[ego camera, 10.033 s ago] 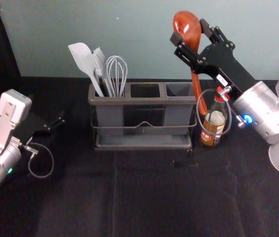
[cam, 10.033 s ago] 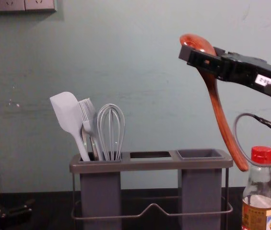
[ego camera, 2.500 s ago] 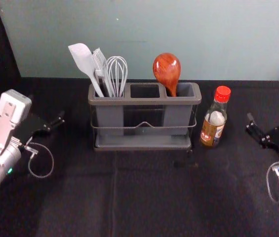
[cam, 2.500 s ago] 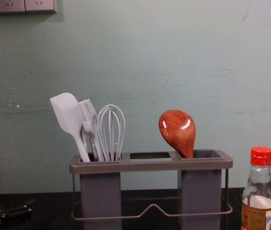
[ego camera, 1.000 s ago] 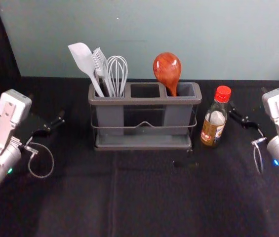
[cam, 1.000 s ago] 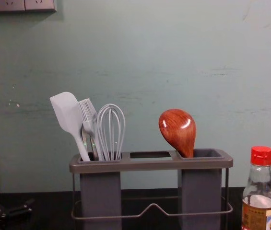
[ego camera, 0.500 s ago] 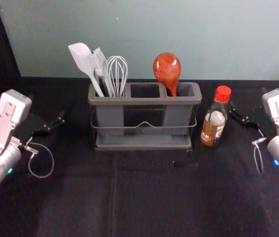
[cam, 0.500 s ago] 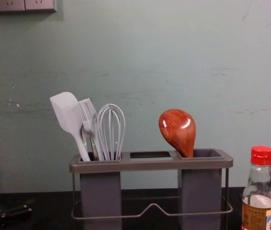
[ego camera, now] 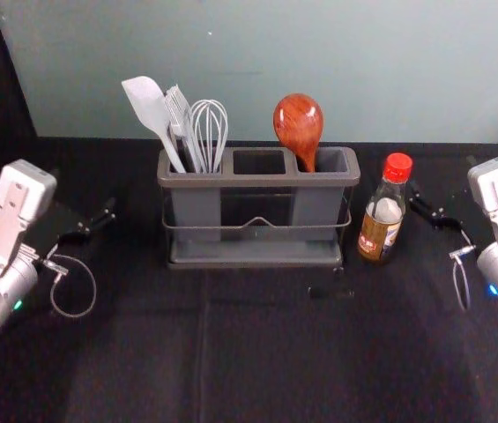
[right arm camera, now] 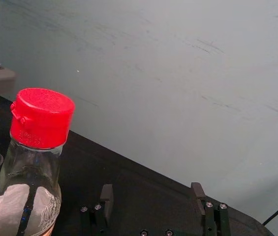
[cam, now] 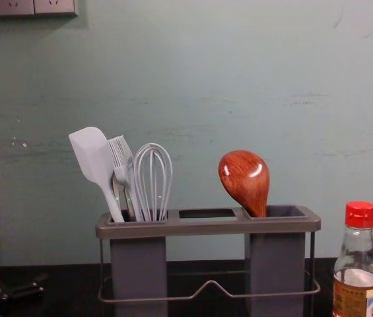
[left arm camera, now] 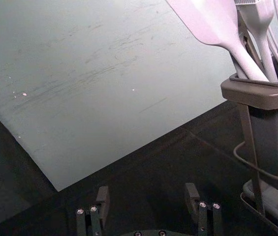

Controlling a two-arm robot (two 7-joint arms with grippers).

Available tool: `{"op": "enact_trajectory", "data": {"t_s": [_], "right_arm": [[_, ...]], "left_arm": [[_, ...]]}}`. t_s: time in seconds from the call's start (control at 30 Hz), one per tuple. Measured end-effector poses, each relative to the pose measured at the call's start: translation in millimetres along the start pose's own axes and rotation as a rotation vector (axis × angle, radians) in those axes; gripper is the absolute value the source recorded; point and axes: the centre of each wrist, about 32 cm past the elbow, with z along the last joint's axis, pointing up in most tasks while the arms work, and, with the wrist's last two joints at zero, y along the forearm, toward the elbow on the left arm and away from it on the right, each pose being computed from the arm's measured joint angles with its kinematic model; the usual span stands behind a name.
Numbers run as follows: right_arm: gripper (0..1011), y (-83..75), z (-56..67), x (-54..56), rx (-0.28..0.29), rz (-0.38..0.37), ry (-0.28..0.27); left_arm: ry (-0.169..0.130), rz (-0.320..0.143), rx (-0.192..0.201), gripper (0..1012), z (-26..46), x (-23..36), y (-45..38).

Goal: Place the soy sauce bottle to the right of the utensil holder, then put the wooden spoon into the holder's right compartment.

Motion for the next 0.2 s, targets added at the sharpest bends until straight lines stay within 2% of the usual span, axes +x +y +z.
{"op": "enact_trajectory", "data": {"t_s": [0.2], "right_arm": [[1003, 0.0, 0.0, 0.0, 0.0, 0.0, 0.0]], "left_arm": [[0.0, 0.0, 0.0, 1005, 0.0, 0.0, 0.0]]}}
